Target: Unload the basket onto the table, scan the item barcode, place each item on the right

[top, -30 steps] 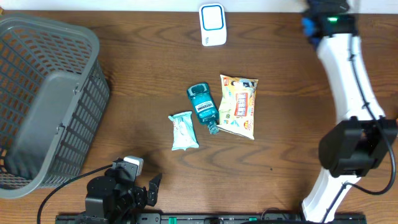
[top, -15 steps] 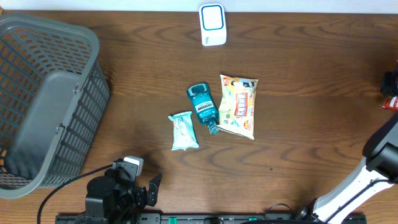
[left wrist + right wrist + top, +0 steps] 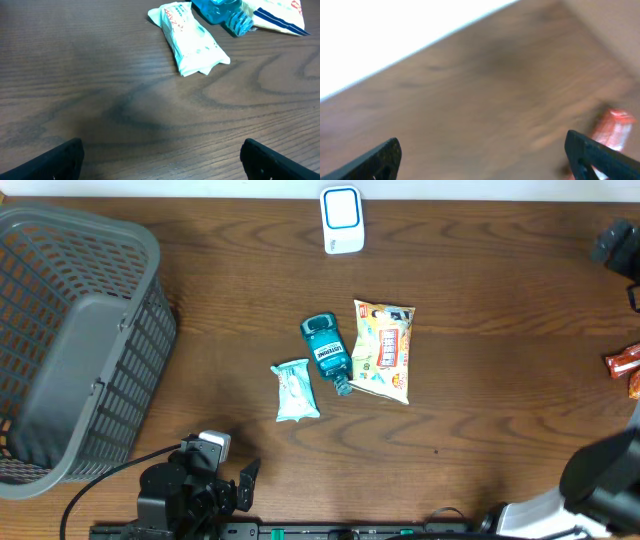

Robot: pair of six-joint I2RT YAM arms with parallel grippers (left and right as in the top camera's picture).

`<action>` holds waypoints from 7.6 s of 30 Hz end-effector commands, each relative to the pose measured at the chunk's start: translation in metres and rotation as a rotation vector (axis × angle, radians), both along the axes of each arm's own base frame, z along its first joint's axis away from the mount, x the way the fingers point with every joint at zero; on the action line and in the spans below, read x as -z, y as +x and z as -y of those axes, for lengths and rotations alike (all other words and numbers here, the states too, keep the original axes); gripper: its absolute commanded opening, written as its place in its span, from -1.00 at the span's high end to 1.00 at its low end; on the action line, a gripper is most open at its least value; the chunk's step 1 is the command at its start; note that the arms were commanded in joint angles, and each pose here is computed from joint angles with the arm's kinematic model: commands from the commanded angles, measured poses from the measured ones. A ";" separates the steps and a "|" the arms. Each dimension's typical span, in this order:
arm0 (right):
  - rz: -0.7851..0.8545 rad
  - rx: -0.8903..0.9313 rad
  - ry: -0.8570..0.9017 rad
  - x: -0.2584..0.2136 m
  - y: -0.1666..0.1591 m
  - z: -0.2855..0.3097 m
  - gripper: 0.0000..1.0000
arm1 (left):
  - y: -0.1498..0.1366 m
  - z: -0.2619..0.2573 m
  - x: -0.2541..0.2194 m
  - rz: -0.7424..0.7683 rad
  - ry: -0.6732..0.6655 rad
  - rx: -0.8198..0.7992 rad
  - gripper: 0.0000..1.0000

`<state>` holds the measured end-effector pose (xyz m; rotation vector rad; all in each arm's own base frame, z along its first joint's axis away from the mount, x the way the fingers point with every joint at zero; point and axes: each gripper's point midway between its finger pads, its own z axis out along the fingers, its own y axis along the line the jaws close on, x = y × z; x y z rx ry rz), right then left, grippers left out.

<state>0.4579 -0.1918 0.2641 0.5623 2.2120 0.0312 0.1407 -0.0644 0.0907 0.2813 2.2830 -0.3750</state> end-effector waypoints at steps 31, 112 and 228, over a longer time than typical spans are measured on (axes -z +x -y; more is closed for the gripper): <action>-0.915 -0.181 -0.341 0.302 -0.114 -0.353 -0.61 | -0.002 0.001 0.001 -0.008 -0.003 0.003 -0.99; -0.790 -0.369 -0.045 0.190 -0.140 -0.379 -0.99 | -0.002 0.001 0.001 -0.008 -0.003 0.003 -0.99; -0.695 -0.632 0.394 0.252 -0.115 -0.307 0.17 | -0.002 0.001 0.001 -0.008 -0.003 0.003 -0.99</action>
